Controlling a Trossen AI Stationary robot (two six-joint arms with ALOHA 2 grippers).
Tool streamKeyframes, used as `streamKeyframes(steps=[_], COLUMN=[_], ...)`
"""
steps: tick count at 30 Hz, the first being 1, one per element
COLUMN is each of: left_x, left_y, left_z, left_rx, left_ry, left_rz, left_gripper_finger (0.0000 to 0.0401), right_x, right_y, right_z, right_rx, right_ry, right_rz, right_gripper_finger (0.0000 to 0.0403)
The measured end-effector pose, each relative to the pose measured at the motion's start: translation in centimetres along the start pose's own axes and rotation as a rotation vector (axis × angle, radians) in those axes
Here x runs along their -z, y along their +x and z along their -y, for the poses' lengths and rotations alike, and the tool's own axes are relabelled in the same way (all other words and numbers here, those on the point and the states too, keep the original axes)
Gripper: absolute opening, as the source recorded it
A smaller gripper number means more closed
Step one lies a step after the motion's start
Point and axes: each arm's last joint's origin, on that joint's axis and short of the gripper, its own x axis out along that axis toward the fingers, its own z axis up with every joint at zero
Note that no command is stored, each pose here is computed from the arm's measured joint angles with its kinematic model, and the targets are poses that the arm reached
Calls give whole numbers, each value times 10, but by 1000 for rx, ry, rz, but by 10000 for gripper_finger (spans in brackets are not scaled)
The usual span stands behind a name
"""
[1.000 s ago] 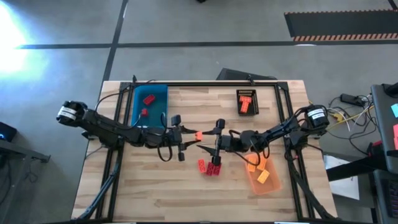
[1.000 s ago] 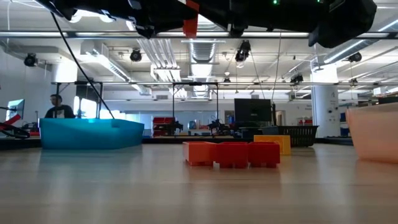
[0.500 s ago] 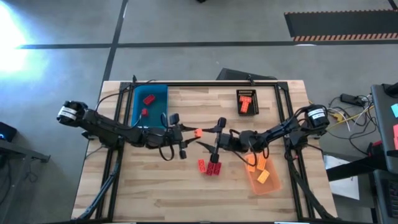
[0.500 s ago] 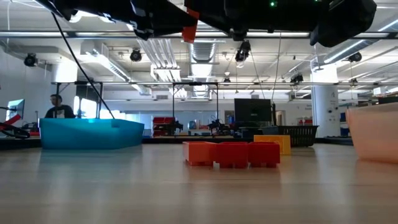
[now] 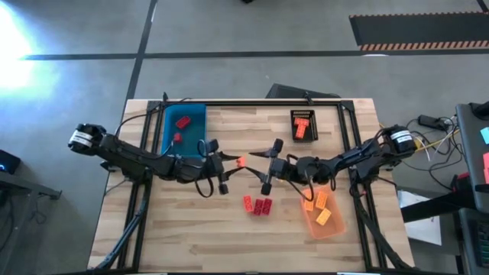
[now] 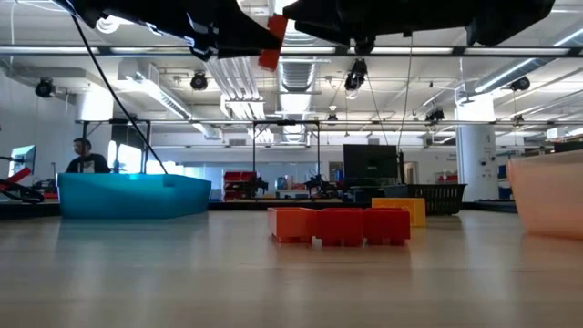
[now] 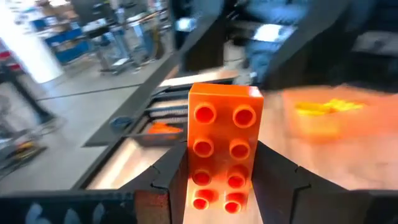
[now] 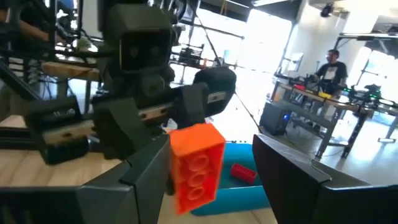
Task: Sort & place blocks by color
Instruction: Put the orange game piece into the black bin
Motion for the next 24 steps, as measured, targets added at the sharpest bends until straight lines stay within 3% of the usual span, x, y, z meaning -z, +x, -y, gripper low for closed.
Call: streamKeyframes(steps=[5, 11, 16, 24], left_x=[-4, -7, -5, -4], left_y=[0, 1, 4, 5], left_z=[1, 6, 9, 11], left_rx=[42, 178, 205, 208], left_ry=[-47, -64, -65, -64], left_rz=[43, 108, 112, 112], left_gripper_finger=[121, 121, 121, 121], right_x=[2, 5, 0, -3], right_y=[1, 7, 14, 18], right_z=[-2, -6, -9, -11], right_rx=[-51, -102, -177, -193], right_ry=[21, 53, 54, 45], right_rz=[25, 29, 60, 36], right_gripper_finger=[219, 219, 214, 127])
